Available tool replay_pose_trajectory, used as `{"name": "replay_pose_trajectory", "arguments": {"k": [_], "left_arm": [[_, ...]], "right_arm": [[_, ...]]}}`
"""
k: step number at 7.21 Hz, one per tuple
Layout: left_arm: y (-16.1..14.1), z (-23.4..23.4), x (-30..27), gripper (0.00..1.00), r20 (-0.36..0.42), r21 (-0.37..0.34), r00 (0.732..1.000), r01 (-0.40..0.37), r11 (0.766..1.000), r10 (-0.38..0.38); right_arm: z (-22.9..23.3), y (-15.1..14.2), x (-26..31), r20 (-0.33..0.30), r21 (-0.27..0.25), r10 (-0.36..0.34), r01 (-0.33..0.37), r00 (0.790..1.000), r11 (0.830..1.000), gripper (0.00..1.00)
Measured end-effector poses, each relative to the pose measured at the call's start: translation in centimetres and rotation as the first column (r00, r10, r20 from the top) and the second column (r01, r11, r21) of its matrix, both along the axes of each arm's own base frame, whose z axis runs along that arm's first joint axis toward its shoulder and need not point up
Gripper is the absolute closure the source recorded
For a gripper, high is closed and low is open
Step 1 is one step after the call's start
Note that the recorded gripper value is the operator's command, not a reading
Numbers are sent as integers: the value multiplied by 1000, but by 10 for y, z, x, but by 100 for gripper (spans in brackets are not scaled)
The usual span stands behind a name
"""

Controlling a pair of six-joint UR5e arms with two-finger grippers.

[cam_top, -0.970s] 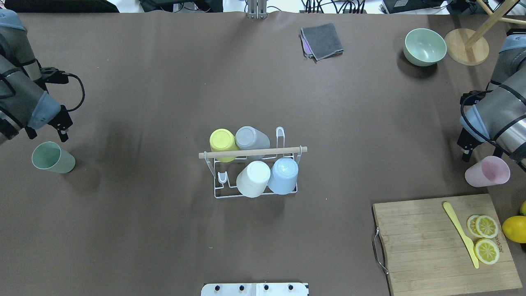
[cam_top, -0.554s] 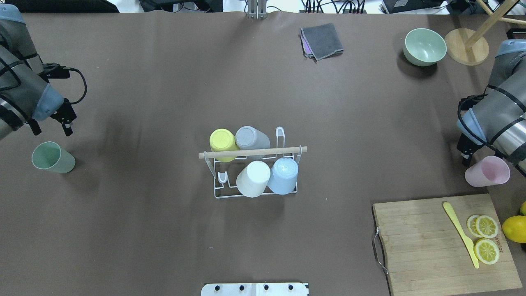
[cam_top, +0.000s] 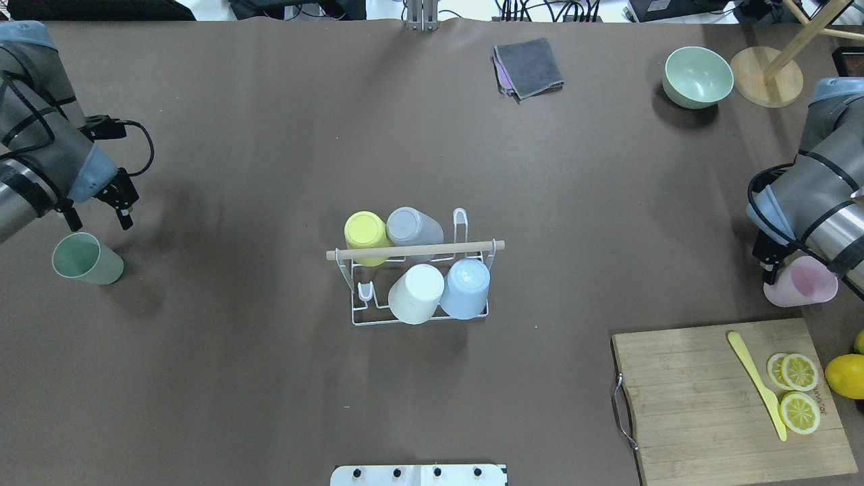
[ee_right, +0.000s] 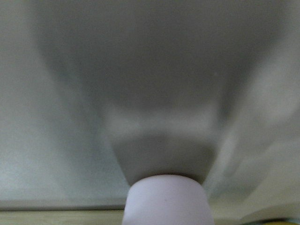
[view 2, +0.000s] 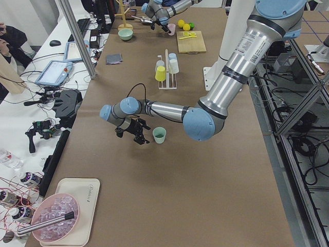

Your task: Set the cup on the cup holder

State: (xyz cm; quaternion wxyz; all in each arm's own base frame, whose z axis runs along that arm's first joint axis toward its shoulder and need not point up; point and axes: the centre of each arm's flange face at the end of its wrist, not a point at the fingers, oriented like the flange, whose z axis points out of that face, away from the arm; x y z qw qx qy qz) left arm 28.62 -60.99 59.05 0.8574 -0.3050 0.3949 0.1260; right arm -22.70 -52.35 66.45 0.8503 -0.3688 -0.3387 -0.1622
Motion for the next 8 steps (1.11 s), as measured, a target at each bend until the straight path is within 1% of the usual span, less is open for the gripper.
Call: {"name": "replay_pose_trajectory", "arguments": {"k": [1,3,4,5,6,7,8], "left_arm": [[5,1,9,2,-6,-11,1000,-12,1000,12],[16,5,21,2,-30,-26,998,-57,998,56],[20,8,22,2,-36,-33,997,-75,997,74],[23,11,22,2,-40,-37,995,-88,995,86],[25,13,21,2,-40,-40,995,-94,995,92],[27,13,21,2,-37,-45,995,-98,994,96],[28,14,22,2,-35,-51,994,-102,993,100]], "right_arm": [[3,2,-2,-4,-6,-4,4,1000,1000,14],[5,4,-7,-9,-13,-13,12,1000,1000,33],[6,6,-10,-11,-15,-18,18,1000,1000,39],[7,8,-14,-14,-19,-25,25,1000,1000,50],[9,10,-16,-16,-24,-30,30,999,999,63],[12,12,-18,-19,-28,-36,36,999,999,70],[13,13,-20,-20,-29,-40,39,999,999,70]]}}
